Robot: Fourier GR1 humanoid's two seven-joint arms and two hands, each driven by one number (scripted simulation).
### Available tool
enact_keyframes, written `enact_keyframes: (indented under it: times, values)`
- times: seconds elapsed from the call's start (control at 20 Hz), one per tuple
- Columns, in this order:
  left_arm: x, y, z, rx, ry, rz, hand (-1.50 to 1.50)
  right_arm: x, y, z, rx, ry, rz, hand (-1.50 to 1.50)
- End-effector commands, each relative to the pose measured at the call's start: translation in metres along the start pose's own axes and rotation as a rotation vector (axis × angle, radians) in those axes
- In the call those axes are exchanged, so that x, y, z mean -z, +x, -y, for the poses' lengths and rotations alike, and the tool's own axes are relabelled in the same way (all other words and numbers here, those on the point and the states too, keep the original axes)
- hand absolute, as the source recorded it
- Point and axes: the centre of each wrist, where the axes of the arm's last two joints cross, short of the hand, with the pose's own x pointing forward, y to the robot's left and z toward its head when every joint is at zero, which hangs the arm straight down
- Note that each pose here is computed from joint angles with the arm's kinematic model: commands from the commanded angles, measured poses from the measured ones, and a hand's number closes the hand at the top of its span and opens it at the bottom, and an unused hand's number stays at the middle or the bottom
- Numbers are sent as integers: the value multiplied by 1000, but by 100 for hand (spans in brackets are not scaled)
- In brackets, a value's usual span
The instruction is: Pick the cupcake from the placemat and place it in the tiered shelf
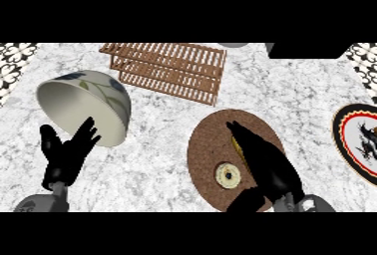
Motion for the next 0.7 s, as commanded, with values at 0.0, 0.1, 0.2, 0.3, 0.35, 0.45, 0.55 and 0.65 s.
enact_keyframes:
  times: [0.0, 0.1, 0.2, 0.3, 0.35, 0.45, 0.55, 0.65]
  values:
    - [-1, -1, -4, 19, 2, -22, 0, -7, 13, -15, -36, -36, -46, -150]
    - [-15, -13, -7, -4, 5, -12, 0, -9, -17, -23, -50, -19, -61, -150]
    - [-7, -7, -7, -5, -1, -11, 0, -4, -7, -26, -60, -32, -65, -150]
    - [-18, 9, 1, 1, 7, -1, 0, 15, -15, -3, -39, -30, -63, -150]
    - [-8, 8, 3, 3, 8, -9, 0, 11, 9, -29, -47, -31, -64, -150]
    - [3, 3, -6, -5, 6, -11, 0, 21, 9, -51, -49, -38, -65, -150]
    - [-3, -5, 1, -5, -1, -23, 0, 25, -7, -56, -62, -31, -85, -150]
    - [-2, -6, 5, 7, -13, -22, 0, 10, -3, -51, -73, -25, -96, -150]
